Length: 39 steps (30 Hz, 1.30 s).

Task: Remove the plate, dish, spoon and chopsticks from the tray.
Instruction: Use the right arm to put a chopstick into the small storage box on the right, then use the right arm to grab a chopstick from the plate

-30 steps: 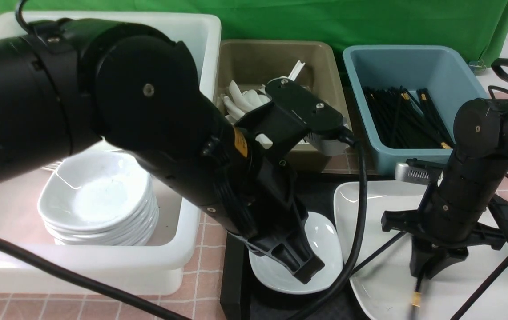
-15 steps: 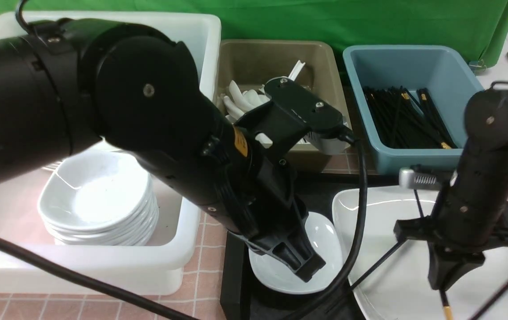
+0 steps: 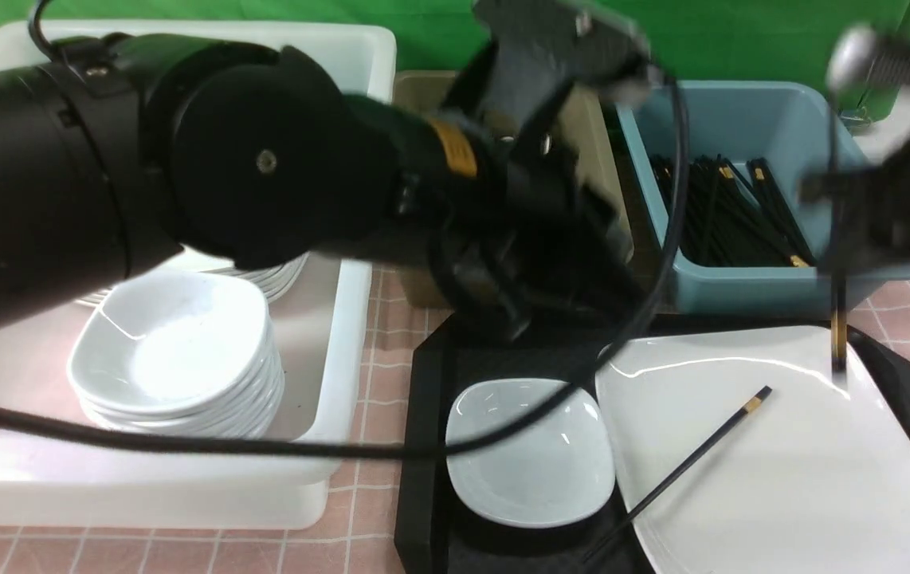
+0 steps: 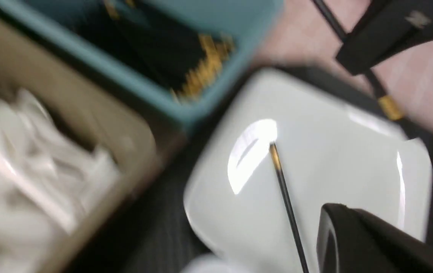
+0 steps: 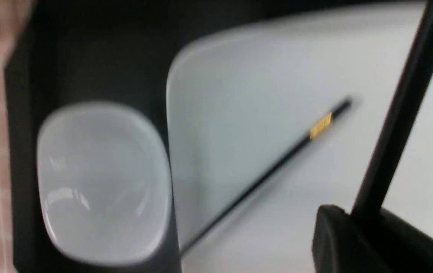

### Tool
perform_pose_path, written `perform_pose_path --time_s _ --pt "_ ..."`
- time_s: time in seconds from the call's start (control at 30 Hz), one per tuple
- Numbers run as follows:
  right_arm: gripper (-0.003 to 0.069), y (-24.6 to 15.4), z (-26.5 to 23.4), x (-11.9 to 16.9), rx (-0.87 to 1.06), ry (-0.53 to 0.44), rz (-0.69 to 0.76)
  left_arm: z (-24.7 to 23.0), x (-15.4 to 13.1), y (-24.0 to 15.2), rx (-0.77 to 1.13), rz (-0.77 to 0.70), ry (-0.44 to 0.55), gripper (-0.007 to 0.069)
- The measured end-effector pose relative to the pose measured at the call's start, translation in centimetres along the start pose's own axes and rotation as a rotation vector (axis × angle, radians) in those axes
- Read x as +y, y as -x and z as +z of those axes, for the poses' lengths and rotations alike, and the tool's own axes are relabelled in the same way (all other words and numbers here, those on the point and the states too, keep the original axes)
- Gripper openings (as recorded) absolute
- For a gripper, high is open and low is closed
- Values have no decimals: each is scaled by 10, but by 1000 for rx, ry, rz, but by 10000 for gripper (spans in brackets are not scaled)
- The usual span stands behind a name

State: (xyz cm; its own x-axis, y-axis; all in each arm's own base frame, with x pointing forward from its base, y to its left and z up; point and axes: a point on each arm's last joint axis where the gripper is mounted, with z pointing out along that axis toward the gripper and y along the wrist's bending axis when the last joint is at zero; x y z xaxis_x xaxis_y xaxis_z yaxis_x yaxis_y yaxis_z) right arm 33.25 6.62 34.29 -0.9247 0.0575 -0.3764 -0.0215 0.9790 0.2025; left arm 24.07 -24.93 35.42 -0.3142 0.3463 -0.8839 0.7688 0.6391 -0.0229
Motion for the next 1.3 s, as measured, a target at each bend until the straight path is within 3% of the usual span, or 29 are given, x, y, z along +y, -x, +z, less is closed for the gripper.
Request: perform_pose_path --time_s 0.2,0.37,0.47,0.53,0.57,0.6,0.63,0.7,0.77,0.83,1.0,1.1,1.23,1.3 --pt "97 63 30 -16 -148 -9 46 1 11 9 -104 -7 53 -3" --pt "104 99 101 -26 -119 -20 62 3 15 3 -57 -2 55 -3" --pt "148 107 135 -30 -77 -27 70 2 14 -1 -10 -5 42 -3" --pt "254 108 153 -33 -45 -32 72 2 12 -5 41 -14 27 -3" --pt "265 108 154 -33 -42 -33 72 2 12 -6 46 -14 26 -3" --pt "367 107 159 -34 -11 -36 73 2 11 -9 77 -27 17 -3" --pt "408 107 157 -33 10 -37 71 2 11 -9 85 -31 15 -3" --pt "471 103 146 -30 84 -31 39 0 10 -10 102 -35 10 -3" --pt "486 101 128 -25 136 -8 -6 -4 9 -11 118 -34 3 -3" --pt "465 102 113 -21 110 16 -19 -8 8 -10 122 -34 -1 -3" --pt "264 72 33 15 41 72 -99 -24 3 -15 226 -28 -40 -3" --pt "258 44 16 25 73 86 -113 -28 1 -23 319 -17 -57 -3" --pt "370 11 35 21 202 52 -50 -29 2 -28 375 4 -56 -3" --pt "495 -10 63 16 316 17 16 -30 2 -28 378 9 -55 -3"
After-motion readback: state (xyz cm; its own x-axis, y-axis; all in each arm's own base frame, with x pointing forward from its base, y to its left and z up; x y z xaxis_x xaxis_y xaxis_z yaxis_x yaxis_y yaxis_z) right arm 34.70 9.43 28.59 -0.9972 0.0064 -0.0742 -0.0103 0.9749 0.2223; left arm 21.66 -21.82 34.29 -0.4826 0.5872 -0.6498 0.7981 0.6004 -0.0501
